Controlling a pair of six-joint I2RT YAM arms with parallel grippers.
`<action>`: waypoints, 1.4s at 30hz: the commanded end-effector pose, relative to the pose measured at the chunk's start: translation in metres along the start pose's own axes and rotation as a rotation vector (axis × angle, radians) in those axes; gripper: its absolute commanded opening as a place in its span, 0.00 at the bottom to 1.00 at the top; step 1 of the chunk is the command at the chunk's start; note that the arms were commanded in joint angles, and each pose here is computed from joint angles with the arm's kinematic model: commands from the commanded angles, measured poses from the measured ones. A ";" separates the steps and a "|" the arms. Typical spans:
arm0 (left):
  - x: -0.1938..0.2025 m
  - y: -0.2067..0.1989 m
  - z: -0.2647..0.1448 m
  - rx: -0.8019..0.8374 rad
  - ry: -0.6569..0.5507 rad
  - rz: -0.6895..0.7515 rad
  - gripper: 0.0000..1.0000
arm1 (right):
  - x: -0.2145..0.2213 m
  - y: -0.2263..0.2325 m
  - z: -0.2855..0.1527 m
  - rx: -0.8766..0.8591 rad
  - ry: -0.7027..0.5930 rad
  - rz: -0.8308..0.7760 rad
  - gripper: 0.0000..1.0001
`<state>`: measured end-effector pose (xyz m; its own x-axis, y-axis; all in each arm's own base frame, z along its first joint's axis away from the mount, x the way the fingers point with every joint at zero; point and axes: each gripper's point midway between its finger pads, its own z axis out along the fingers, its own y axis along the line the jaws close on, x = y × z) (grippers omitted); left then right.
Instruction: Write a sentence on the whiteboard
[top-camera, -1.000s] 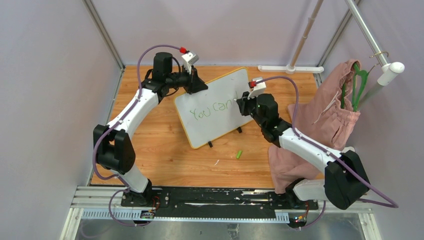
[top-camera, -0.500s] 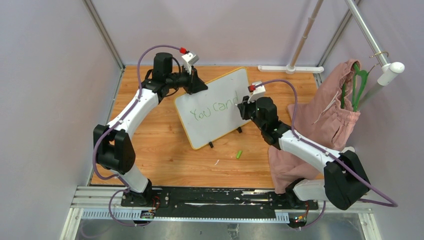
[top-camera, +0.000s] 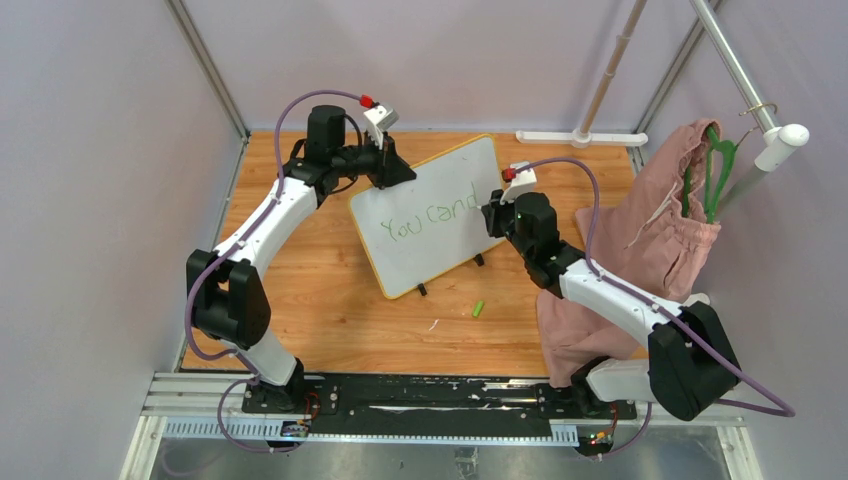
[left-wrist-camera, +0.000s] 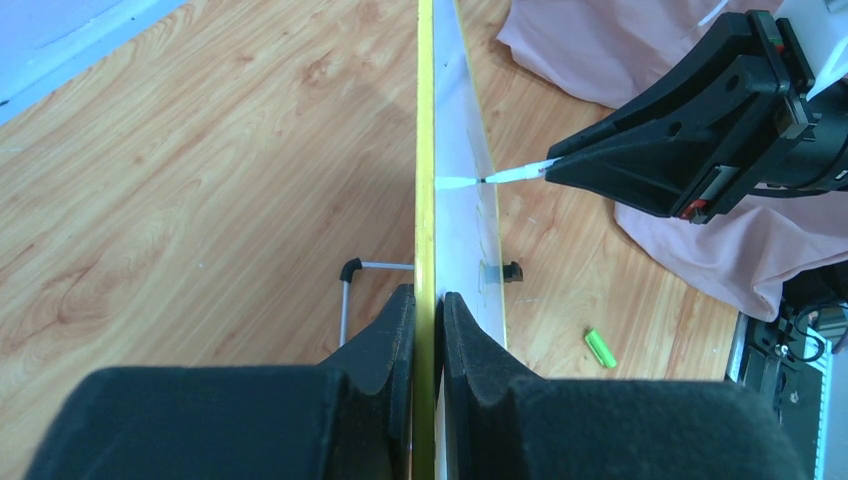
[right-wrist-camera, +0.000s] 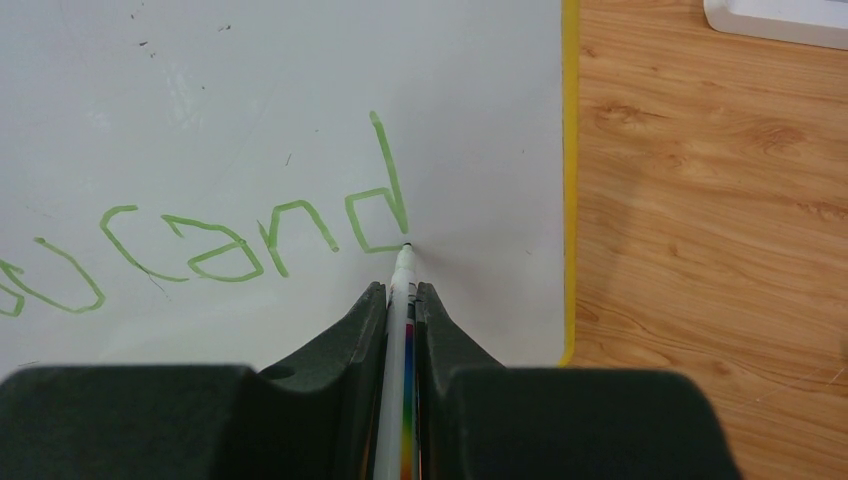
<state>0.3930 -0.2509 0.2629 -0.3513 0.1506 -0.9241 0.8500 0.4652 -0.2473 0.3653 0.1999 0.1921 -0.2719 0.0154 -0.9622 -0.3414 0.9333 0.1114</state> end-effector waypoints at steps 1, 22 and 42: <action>0.022 -0.015 0.006 0.048 0.060 0.008 0.00 | -0.027 -0.006 0.000 0.026 -0.066 0.003 0.00; 0.024 -0.014 0.007 0.047 0.063 0.008 0.00 | -0.041 -0.018 -0.014 0.062 -0.105 0.023 0.00; 0.025 -0.014 0.008 0.048 0.066 0.008 0.00 | -0.048 -0.013 0.001 0.042 -0.126 0.055 0.00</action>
<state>0.3920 -0.2527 0.2635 -0.3473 0.1511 -0.9255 0.8537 0.4593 -0.2454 0.3735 0.1885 0.2167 -0.2211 0.0622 -0.9733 -0.3008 0.9450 0.1287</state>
